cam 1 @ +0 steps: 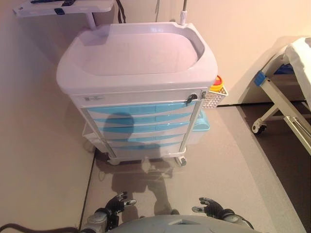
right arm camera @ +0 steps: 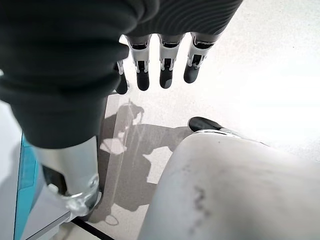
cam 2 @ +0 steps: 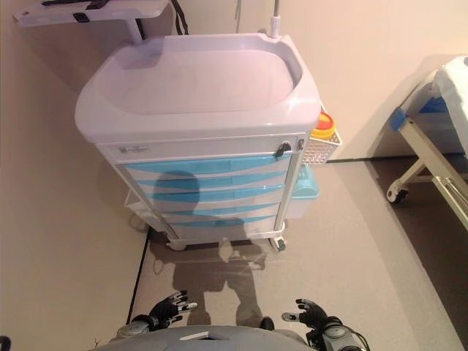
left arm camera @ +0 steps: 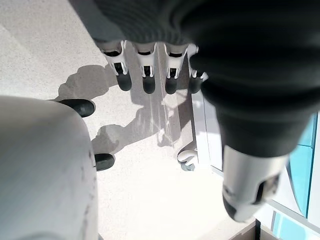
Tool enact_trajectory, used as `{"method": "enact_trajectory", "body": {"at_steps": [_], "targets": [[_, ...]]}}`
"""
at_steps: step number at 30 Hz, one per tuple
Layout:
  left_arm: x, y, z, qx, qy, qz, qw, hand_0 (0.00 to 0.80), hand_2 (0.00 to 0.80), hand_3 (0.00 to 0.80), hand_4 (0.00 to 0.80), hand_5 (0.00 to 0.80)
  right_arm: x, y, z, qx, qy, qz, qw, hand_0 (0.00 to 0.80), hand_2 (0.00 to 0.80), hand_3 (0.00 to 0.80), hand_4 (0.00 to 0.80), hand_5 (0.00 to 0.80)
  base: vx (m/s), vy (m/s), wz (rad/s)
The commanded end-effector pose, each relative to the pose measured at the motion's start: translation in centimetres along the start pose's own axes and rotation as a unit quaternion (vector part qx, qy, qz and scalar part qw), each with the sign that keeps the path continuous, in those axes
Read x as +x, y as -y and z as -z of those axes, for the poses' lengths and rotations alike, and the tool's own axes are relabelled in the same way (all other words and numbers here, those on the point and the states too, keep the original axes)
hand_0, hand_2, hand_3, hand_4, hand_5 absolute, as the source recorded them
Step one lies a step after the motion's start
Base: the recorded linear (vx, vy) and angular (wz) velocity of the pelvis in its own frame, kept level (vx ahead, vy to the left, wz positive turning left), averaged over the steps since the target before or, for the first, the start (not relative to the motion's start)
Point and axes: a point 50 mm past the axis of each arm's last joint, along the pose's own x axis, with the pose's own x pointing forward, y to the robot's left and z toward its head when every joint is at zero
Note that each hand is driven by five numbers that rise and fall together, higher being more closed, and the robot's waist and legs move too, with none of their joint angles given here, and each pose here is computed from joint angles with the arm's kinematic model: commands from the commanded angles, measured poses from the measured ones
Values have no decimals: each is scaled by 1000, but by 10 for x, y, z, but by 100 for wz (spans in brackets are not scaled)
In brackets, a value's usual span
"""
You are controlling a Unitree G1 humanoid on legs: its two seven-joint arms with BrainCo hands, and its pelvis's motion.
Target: Open the drawer and pick up the medicine
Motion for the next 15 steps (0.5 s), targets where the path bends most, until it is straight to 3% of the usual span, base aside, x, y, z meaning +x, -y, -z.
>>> {"method": "enact_trajectory", "body": {"at_steps": [1,15], "targets": [[6,11,-9,2,11,20,1000,0,0,0,0,0,3,-5,-12,-19,18,-9,1000,0,0,0,0,0,0,0,0],[5,8,-6,-13,10,-2,1000,0,0,0,0,0,2,-4,-6,-15,6,-9,1000,0,0,0,0,0,9,1,0]]}}
